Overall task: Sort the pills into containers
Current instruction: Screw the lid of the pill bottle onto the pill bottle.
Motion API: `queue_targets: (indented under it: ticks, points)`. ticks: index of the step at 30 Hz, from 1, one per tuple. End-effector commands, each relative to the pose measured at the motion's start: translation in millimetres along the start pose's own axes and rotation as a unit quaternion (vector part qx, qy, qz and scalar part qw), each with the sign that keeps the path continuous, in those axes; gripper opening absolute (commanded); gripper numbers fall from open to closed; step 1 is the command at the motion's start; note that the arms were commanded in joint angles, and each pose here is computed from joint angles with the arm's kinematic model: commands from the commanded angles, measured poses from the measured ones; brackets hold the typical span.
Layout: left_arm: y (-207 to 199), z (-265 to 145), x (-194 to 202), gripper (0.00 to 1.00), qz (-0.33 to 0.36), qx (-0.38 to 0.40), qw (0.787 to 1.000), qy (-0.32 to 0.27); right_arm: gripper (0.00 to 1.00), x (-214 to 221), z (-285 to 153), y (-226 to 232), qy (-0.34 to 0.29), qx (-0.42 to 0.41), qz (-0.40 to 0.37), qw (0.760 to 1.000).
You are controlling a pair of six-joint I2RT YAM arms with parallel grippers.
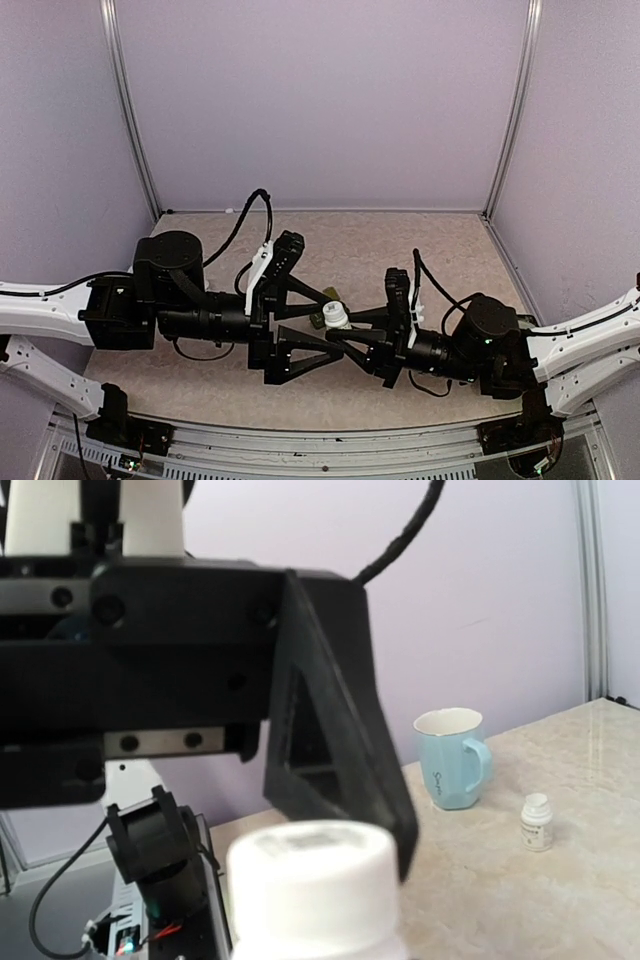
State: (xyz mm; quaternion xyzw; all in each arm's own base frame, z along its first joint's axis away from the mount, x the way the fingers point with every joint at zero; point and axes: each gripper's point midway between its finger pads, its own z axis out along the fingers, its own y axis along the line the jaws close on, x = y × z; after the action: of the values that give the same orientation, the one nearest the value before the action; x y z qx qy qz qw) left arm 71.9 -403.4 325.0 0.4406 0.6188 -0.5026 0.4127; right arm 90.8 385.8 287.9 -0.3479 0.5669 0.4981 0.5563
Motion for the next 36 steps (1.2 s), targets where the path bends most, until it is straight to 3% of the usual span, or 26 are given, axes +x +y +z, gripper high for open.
queue_targets:
  ticks: [1, 11, 29, 36]
  points:
    - [-1, 3, 3, 0.99, -0.006, 0.01, 1.0, 0.004, 0.14, -4, -1, -5, -0.005, 0.01, -0.006, 1.0]
    - [-14, 5, -5, 0.99, 0.001, 0.042, 0.999, -0.011, 0.15, 19, 18, -3, 0.026, 0.005, -0.004, 1.0]
    - [-51, 25, -5, 0.99, 0.016, 0.11, 0.994, -0.012, 0.15, 13, 31, 0, 0.021, -0.003, -0.014, 1.0]
    - [-8, 12, -22, 0.99, 0.008, -0.008, 1.0, -0.018, 0.14, 5, 23, 5, 0.011, -0.019, -0.013, 1.0]
